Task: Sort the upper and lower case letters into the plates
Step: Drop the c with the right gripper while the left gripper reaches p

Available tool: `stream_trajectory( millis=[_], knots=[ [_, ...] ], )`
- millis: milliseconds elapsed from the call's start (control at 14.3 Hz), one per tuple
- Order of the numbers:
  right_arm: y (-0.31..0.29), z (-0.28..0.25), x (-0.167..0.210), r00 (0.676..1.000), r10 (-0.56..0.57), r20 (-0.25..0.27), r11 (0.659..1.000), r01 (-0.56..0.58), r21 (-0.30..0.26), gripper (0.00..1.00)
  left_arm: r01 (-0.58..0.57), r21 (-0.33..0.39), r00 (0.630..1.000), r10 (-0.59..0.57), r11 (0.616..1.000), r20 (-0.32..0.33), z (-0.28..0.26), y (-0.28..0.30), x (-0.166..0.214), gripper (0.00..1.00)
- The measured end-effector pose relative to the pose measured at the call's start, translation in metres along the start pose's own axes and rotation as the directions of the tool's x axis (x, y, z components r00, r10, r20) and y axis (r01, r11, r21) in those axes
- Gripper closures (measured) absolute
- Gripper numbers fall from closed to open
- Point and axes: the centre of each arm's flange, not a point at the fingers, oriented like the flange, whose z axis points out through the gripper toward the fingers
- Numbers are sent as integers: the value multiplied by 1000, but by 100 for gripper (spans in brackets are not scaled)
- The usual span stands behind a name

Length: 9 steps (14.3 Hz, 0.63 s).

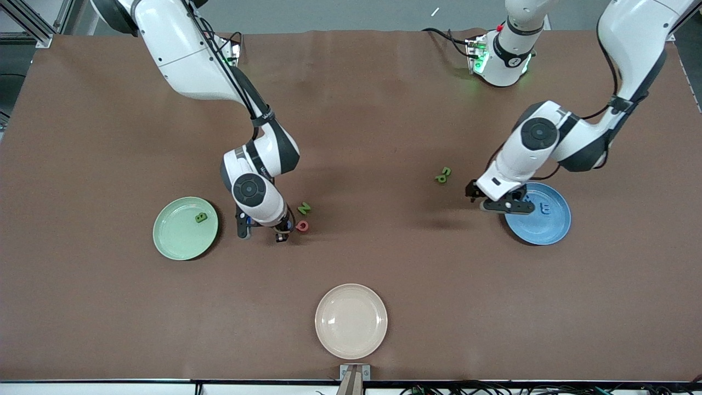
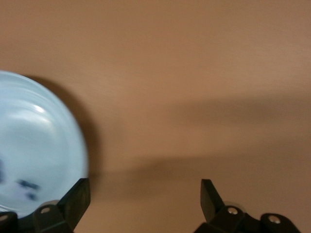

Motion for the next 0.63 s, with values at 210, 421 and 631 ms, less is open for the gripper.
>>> stream_trajectory(
  millis=[210,421,631],
  knots=[
    [-9,-40,47,998,-67,7,997,67,-35,64,41,-34,999,-39,999,36,10,52,-17,0],
    [-11,-67,104,991,-130,23,990,131,-52,64,67,-66,994,-61,996,86,25,88,-31,0],
    [-1,-69,166,981,-190,42,979,192,-64,64,65,-70,992,-56,995,116,38,99,-39,1]
  ],
)
